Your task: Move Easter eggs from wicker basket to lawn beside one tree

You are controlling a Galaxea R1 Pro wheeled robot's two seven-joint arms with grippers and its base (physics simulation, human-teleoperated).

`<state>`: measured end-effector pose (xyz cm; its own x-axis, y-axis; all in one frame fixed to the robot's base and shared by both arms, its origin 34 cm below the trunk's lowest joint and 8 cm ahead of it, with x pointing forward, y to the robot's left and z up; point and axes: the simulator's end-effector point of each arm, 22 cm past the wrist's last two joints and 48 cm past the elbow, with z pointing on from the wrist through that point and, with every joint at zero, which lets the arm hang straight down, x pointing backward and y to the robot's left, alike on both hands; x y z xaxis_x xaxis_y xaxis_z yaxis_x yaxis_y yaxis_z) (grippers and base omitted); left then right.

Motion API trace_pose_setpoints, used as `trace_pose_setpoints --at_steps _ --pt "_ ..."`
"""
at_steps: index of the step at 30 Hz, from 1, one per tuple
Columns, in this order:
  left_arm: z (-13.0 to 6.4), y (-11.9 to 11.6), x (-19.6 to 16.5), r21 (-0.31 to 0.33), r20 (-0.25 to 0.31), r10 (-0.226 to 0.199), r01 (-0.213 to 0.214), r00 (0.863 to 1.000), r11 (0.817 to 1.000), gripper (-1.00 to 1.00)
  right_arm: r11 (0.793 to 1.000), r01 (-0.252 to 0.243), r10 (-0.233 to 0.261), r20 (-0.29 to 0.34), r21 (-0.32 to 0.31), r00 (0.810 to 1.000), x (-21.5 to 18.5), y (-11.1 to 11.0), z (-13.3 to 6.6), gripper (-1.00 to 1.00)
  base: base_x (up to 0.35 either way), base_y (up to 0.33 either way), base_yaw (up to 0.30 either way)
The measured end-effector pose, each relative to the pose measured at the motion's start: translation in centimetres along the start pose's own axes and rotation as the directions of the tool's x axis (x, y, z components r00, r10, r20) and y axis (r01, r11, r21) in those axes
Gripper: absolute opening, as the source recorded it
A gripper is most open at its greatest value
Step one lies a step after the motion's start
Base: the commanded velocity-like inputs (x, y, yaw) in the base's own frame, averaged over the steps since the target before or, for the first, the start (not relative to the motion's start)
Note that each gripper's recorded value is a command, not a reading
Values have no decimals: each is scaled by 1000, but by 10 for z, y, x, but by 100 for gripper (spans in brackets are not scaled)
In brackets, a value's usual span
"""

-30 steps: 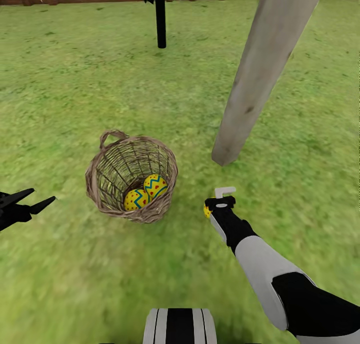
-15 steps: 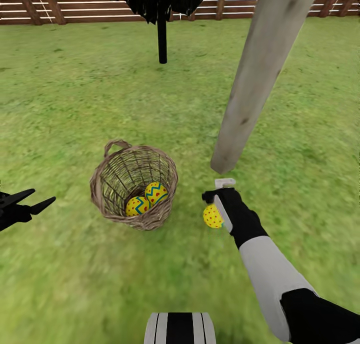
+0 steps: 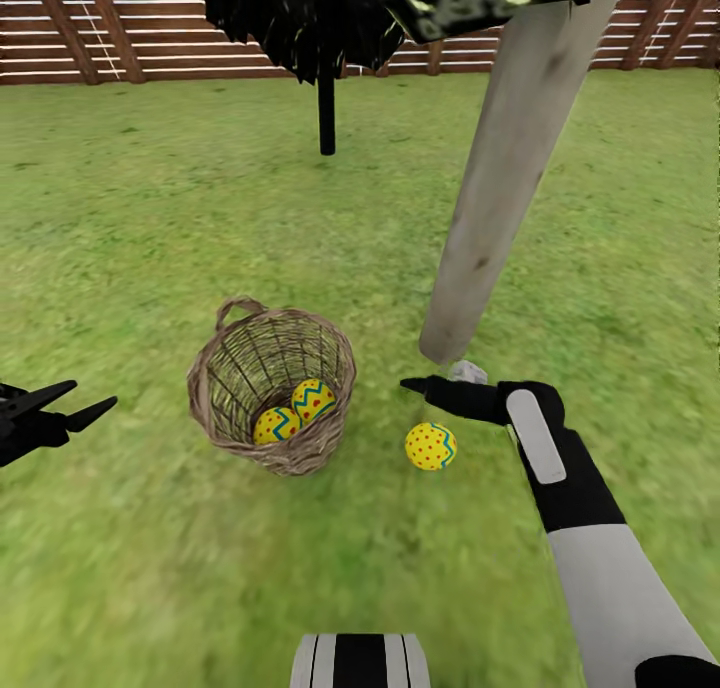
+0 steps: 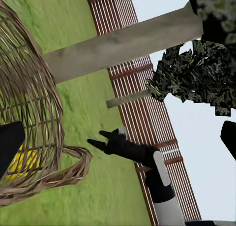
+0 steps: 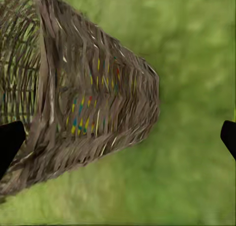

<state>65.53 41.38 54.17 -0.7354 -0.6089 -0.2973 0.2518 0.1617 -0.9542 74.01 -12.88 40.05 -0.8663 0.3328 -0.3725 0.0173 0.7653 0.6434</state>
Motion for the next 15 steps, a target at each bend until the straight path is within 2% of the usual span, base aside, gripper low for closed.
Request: trace_pose_setpoints --at_steps 4,8,11,15 --pt "0 -9 -2 10 2 12 -12 1000 1000 100 992 -57 58 11 -112 998 -7 23 -15 100 0 0 0" --pt "0 -19 -4 20 4 24 -24 1000 1000 100 979 -55 62 32 -198 998 -10 48 -31 100 0 0 0" --pt "0 -26 -5 28 6 33 -33 999 999 100 954 -27 47 58 -297 997 -12 72 -53 100 0 0 0" --pt "0 -35 -7 37 9 46 -46 999 998 100 901 -2 35 68 -434 997 -11 107 -73 100 0 0 15"
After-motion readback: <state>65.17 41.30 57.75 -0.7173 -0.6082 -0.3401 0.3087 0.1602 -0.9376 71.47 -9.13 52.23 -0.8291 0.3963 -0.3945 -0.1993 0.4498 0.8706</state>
